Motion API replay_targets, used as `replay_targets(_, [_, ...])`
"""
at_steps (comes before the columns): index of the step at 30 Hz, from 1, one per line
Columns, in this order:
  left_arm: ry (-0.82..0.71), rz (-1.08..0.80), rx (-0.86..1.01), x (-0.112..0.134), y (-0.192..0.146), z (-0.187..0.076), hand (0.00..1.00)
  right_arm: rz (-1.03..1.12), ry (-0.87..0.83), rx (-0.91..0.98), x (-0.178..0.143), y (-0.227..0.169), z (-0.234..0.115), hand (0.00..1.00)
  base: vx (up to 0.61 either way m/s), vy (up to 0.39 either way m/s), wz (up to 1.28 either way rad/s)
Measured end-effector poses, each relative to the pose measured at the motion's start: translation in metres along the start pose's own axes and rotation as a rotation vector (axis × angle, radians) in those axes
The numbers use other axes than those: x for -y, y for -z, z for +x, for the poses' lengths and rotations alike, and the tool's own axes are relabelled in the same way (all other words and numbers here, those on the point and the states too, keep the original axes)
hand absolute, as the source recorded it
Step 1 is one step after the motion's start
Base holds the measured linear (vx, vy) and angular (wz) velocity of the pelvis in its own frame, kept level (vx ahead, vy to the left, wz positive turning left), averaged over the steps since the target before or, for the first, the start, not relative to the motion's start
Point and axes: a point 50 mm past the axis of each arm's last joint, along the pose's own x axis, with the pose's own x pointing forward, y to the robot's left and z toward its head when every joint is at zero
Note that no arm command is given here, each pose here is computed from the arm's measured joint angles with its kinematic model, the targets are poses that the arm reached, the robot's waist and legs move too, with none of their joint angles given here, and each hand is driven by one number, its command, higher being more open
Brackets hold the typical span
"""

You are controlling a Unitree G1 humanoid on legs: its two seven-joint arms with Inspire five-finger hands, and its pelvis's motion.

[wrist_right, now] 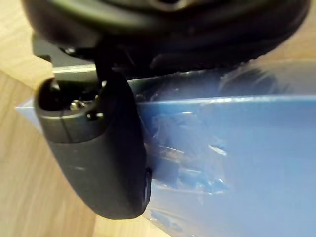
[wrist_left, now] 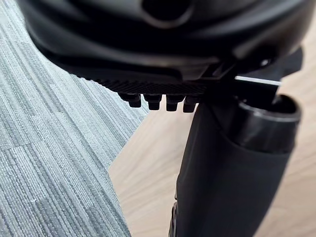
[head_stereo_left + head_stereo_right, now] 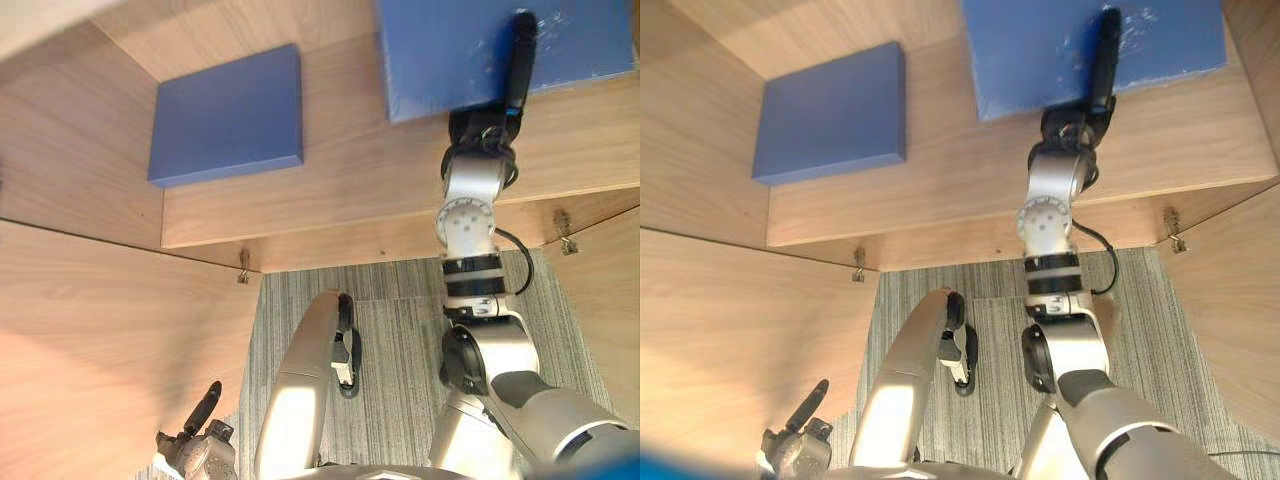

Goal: Walk over to the cabinet, pick up the folder, carry it to the office cabinet, place the folder inside the office cabinet, then close the office cabinet door

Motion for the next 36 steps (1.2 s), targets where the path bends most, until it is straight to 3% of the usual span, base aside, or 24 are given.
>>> replay_targets(10, [-0.035,0.008,-0.074,-0.003,0.013,0.001,1.00,0.071,0.047,0.034,-0.004,-0.002,0.000,1.00,0.02,-0.120,-0.02])
replay_targets(17, [-0.060,-0.004,-0.084,-0.007,0.012,0.002,1.00,-0.171,0.001,0.059,0.013,0.001,-0.028,1.00,0.06,-0.105,-0.02])
replay_targets(24, [-0.072,-0.001,-0.092,-0.008,0.012,0.002,1.00,-0.282,-0.037,0.010,0.041,0.004,-0.066,1.00,0.08,-0.098,-0.08])
replay_targets(31, [-0.071,0.021,-0.073,-0.008,0.010,0.003,1.00,-0.661,-0.143,-0.026,0.075,-0.004,-0.096,1.00,0.07,-0.084,-0.03])
replay_targets(36, [-0.069,0.038,-0.054,-0.008,0.008,0.003,1.00,-0.966,-0.261,-0.050,0.090,-0.026,-0.088,1.00,0.06,-0.072,-0.02])
